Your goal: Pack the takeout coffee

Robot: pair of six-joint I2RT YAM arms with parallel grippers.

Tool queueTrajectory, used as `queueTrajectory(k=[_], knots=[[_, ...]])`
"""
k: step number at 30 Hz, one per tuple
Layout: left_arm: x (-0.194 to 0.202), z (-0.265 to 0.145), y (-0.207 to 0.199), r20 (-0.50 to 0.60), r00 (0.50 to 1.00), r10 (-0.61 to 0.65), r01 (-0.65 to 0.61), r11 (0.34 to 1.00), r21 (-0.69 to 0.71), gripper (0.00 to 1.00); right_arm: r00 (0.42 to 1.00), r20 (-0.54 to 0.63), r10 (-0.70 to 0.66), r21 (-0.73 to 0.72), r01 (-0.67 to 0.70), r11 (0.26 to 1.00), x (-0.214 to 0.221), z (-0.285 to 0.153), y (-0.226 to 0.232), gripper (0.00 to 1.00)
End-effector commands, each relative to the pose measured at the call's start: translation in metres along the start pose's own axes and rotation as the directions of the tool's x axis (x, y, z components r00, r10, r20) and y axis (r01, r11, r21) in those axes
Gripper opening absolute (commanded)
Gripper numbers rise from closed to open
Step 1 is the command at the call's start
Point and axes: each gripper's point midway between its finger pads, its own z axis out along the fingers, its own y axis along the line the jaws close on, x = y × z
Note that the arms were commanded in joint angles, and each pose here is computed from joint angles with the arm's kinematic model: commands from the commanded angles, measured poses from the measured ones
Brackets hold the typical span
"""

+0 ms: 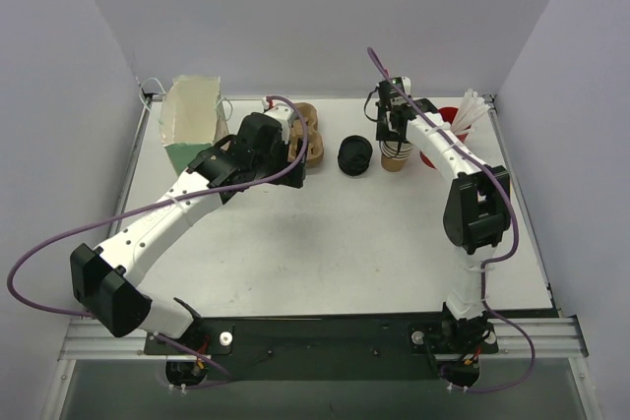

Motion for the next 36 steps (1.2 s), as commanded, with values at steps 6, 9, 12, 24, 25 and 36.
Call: queueTrajectory(k=[6, 9, 12, 24, 25, 36], knots=[[-0.020, -0.004, -0.005, 0.045, 0.999, -0.005, 0.003, 1.000, 0.030, 0.97, 0.997, 0.053, -0.054, 0.073, 0.050, 0.996, -0.022, -0.016, -0.007, 0.16], [-0.019, -0.003, -0.005, 0.041, 0.999, -0.007, 0.005, 0.999, 0.033, 0.97, 0.997, 0.051, -0.063, 0.072, 0.059, 0.996, -0.023, -0.016, -0.005, 0.16], [-0.019, -0.003, -0.004, 0.041, 0.999, -0.007, 0.006, 0.999, 0.032, 0.98, 0.997, 0.048, -0.066, 0.068, 0.063, 0.996, -0.023, -0.015, -0.004, 0.15], [-0.018, -0.004, 0.001, 0.042, 0.999, -0.010, 0.009, 1.000, 0.029, 0.97, 0.997, 0.014, -0.070, 0.065, 0.069, 0.995, -0.014, -0.004, -0.001, 0.15], [-0.018, -0.004, 0.002, 0.041, 0.999, -0.011, 0.010, 1.000, 0.027, 0.97, 0.998, 0.013, -0.069, 0.066, 0.068, 0.995, -0.013, -0.004, -0.002, 0.15], [-0.017, -0.003, 0.003, 0.038, 0.999, -0.014, 0.013, 0.999, 0.031, 0.97, 0.996, 0.029, -0.089, 0.102, 0.085, 0.991, -0.019, -0.010, -0.006, 0.11]])
